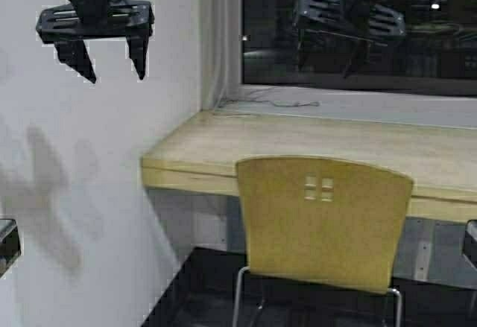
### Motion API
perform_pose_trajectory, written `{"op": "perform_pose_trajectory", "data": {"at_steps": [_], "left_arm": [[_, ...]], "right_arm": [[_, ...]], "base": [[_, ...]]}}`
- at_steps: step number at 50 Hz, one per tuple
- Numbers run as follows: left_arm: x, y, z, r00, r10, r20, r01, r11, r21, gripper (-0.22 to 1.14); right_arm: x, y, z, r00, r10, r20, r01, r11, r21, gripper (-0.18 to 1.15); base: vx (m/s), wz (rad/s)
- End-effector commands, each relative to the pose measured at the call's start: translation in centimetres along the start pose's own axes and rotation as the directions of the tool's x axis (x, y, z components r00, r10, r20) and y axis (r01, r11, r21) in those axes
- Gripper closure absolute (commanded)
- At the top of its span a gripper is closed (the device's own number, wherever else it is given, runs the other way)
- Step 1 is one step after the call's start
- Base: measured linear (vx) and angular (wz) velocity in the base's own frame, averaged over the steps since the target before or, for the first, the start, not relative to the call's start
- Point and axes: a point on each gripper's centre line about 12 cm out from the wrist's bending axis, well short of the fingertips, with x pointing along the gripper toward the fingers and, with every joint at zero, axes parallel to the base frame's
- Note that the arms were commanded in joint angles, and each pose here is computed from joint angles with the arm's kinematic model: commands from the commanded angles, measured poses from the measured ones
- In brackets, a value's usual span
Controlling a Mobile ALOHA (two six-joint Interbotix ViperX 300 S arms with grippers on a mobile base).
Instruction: Push the chairs under the table
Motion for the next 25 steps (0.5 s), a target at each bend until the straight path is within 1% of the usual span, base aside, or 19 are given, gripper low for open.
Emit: {"op": "perform_pose_trajectory", "data": {"at_steps": [1, 8, 15, 22, 25], "left_arm": [[-0.9, -0.3, 1.7, 0.998, -0.018, 0.062, 0.018, 1.000, 0.002, -0.11], [-1.0, -0.6, 2.4, 0.995, -0.036, 0.095, 0.037, 0.999, -0.010, -0.11], [-1.1, -0.5, 2.1, 0.995, -0.034, 0.090, 0.035, 0.999, -0.009, -0.11], [-2.0, -0.5, 2.5, 0.993, -0.043, 0.113, 0.046, 0.999, -0.027, -0.11], [-2.0, -0.5, 2.5, 0.993, -0.043, 0.112, 0.046, 0.999, -0.025, -0.11]], "right_arm": [[-1.0, 0.6, 1.5, 0.999, 0.021, 0.050, -0.021, 1.000, 0.003, -0.07], [-1.1, 0.6, 1.5, 0.998, 0.021, 0.051, -0.022, 1.000, 0.009, -0.07], [-0.9, 0.6, 1.4, 0.999, 0.020, 0.046, -0.020, 1.000, 0.009, -0.07], [-0.8, 0.5, 1.0, 0.999, 0.021, 0.037, -0.022, 1.000, 0.021, -0.07], [-0.7, 0.5, 1.1, 0.999, 0.021, 0.037, -0.021, 1.000, 0.012, -0.07]], "base": [[-0.23, 0.21], [-0.24, 0.24], [-0.24, 0.23], [-0.22, 0.13], [-0.20, 0.12]]}}
